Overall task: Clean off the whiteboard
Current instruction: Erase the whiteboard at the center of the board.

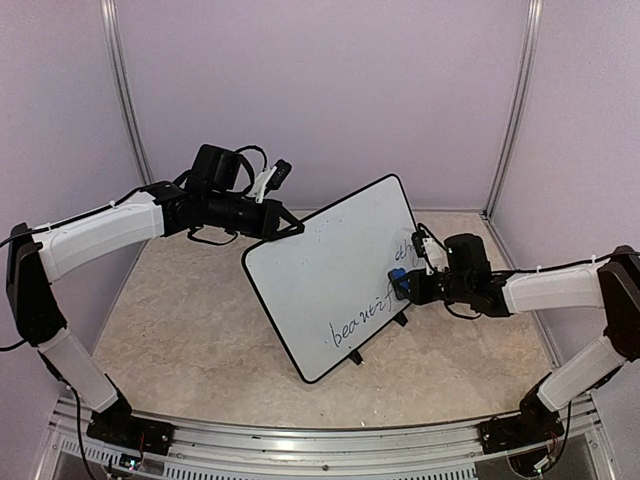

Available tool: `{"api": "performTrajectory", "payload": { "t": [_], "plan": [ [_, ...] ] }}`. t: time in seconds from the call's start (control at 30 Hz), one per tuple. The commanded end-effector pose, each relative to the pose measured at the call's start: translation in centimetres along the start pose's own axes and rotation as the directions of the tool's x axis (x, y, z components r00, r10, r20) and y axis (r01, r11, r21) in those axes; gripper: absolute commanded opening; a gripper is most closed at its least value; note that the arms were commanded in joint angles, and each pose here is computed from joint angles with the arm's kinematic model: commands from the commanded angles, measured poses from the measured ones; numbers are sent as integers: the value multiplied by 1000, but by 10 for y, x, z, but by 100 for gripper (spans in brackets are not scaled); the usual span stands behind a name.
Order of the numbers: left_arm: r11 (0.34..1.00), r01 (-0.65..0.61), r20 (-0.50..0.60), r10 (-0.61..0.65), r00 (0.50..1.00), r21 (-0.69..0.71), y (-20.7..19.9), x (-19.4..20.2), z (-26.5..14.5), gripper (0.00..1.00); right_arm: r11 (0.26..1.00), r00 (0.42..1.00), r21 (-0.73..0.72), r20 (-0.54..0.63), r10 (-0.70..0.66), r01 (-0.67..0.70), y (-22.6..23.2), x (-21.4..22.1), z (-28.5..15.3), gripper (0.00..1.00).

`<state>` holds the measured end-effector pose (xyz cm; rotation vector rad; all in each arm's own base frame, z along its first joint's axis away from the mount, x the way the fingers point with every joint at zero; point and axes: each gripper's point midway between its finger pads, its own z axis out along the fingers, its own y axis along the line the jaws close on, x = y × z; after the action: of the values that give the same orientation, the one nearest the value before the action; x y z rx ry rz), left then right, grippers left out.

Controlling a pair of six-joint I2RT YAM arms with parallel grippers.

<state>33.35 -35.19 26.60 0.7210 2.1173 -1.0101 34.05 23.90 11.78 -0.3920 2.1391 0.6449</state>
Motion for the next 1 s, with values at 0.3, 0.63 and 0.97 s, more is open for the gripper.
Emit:
{"api": "performTrajectory", "payload": {
  "t": [0.3, 0.63, 0.97],
  "plan": [
    [990, -119, 19, 118, 993, 79, -26, 0, 6, 0, 998, 999, 56, 43, -26, 24, -5, -23, -13, 30],
    [989, -130, 18, 129, 992, 70, -27, 0, 4, 0, 995, 993, 102, 118, -22, 10, -19, -67, -7, 30],
    [989, -132, 23, 131, 991, 72, -28, -2, 3, 0, 996, 1000, 84, 3, 29, -30, -28, 1, -5, 29]
  ]
}}
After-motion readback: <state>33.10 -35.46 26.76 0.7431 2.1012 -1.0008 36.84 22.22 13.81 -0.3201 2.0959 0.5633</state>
